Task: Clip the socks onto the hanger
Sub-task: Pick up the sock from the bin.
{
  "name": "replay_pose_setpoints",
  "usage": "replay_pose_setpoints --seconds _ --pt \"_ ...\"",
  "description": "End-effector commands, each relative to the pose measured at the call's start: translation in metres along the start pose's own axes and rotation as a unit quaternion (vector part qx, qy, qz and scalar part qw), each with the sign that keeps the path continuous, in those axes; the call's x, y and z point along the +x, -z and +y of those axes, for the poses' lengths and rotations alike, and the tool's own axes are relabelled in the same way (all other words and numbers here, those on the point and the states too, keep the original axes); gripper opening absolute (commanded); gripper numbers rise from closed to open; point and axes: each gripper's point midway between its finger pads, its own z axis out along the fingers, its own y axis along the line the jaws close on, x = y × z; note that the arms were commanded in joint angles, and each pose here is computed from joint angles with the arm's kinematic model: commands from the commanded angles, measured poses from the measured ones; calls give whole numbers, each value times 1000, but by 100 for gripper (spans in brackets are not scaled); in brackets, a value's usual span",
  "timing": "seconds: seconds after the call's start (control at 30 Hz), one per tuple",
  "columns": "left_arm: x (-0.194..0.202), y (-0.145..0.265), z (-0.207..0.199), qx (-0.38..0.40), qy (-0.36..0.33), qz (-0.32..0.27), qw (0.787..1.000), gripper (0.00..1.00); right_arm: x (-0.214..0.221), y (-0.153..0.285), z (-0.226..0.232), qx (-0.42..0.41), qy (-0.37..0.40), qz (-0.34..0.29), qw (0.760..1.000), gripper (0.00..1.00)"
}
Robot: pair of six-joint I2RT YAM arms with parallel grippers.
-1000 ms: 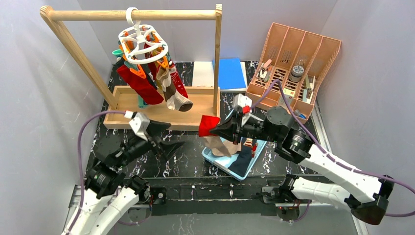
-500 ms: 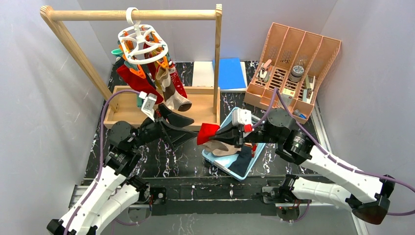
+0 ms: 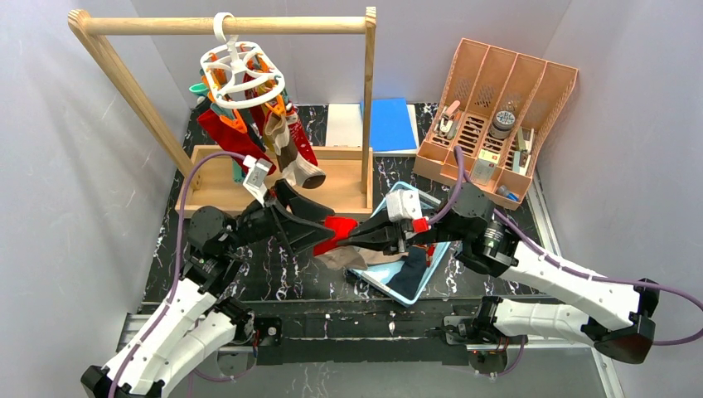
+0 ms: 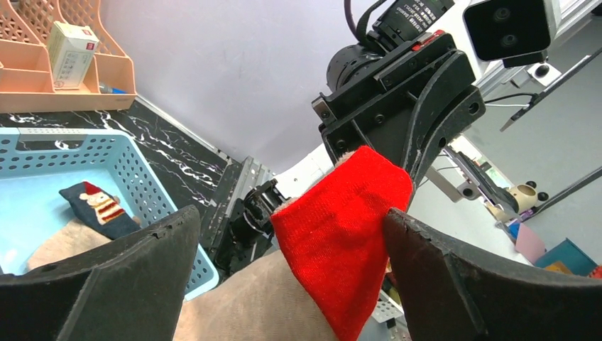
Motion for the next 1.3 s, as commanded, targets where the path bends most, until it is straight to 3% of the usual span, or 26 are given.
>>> replay_pose_setpoints --seconds 0.0,0.23,0.57,0.73,0.77,0.8,0.87,0.9,0.93,1.17,1.27 --pt "9 3 -11 25 -2 20 1000 96 -49 -6 -5 6 39 -69 997 1" --pt "-1 8 -42 84 -8 -1 996 65 -29 -6 -7 16 28 -41 999 1" --pt "-8 13 -60 108 -44 -15 993 0 -8 2 -12 52 13 -20 998 1" --pt "-13 21 -51 65 -96 -54 992 0 2 7 -9 59 -3 -12 998 1" --pt "-13 22 -42 38 -102 -55 993 5 -2 9 -7 59 -7 -18 998 1" --pt "-12 23 -33 10 -105 -53 993 22 -4 9 -5 57 -7 -24 998 1" --pt "-9 25 -22 -21 -103 -43 994 69 -15 13 -3 56 -8 -41 998 1" --pt "-7 26 -20 -24 -92 -40 995 85 -22 15 -2 56 -7 -49 997 1" --pt "-5 25 -19 -24 -82 -38 996 95 -29 17 -2 58 -5 -58 997 1" --pt "15 10 -18 23 11 27 999 99 -67 20 -1 51 9 -111 993 1" --pt "10 7 -31 62 26 19 998 98 -73 16 1 38 9 -122 992 1"
